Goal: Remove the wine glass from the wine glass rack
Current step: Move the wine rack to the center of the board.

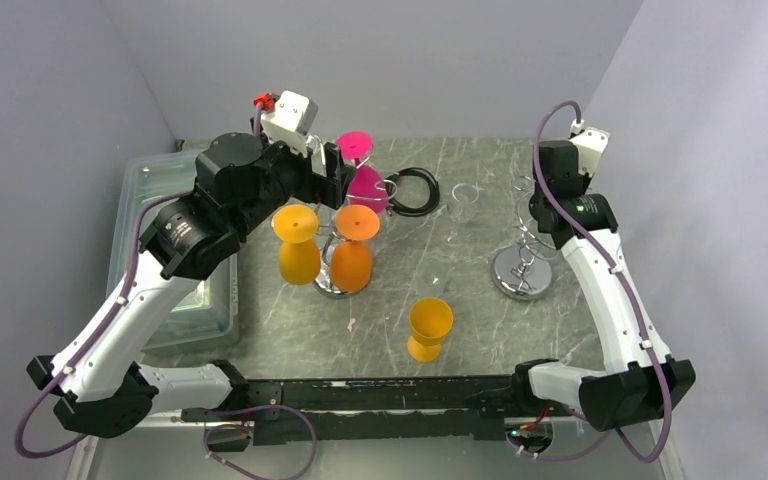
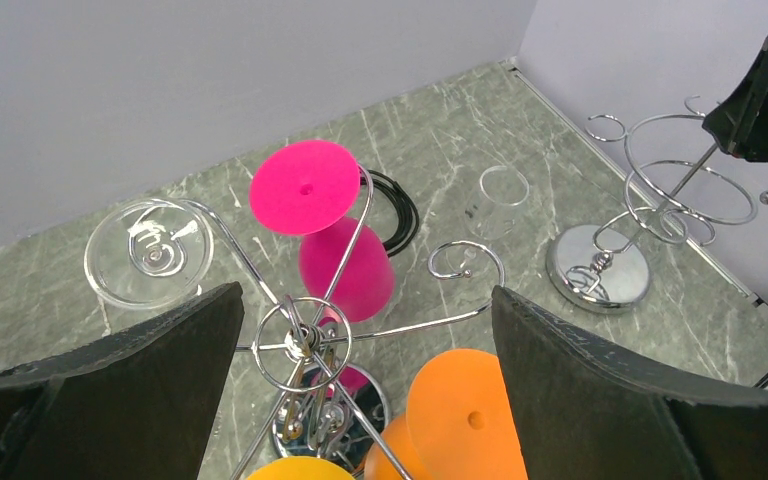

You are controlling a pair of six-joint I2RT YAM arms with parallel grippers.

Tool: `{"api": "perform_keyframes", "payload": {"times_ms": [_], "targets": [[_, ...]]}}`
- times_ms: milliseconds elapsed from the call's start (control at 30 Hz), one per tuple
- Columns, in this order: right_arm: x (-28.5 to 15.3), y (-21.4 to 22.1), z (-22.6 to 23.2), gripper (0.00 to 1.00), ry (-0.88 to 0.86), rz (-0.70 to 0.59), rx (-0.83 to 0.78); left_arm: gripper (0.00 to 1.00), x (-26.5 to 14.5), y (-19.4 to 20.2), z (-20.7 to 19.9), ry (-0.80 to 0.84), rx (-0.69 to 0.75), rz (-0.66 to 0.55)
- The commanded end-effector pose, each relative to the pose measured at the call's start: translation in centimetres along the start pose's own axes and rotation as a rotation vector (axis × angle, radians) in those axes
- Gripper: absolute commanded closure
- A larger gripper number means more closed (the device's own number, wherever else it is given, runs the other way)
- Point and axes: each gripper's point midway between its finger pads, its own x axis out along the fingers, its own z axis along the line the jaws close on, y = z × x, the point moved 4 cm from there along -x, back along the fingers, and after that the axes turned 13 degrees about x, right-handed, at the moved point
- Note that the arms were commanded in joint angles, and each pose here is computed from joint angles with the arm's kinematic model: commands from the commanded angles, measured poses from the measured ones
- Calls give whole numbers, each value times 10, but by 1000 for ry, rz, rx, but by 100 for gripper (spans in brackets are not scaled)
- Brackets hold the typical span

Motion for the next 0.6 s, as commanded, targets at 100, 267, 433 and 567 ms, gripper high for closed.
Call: {"api": "perform_keyframes", "payload": {"times_ms": [100,267,433,567], "targets": [[-10,-80,17,100,-51,-339,165,1,-11,-11,2,5,-12,-44],[-6,-92,31,100,-85,-374,182,1,-11,-9,3,-1,-13,-40],[9,-109,38,100,-102,-427,216,1,-11,-7,3,-6,-13,-34],[28,-127,39,100,-126,-452,264,0,-10,-7,4,-14,-11,-33]]}}
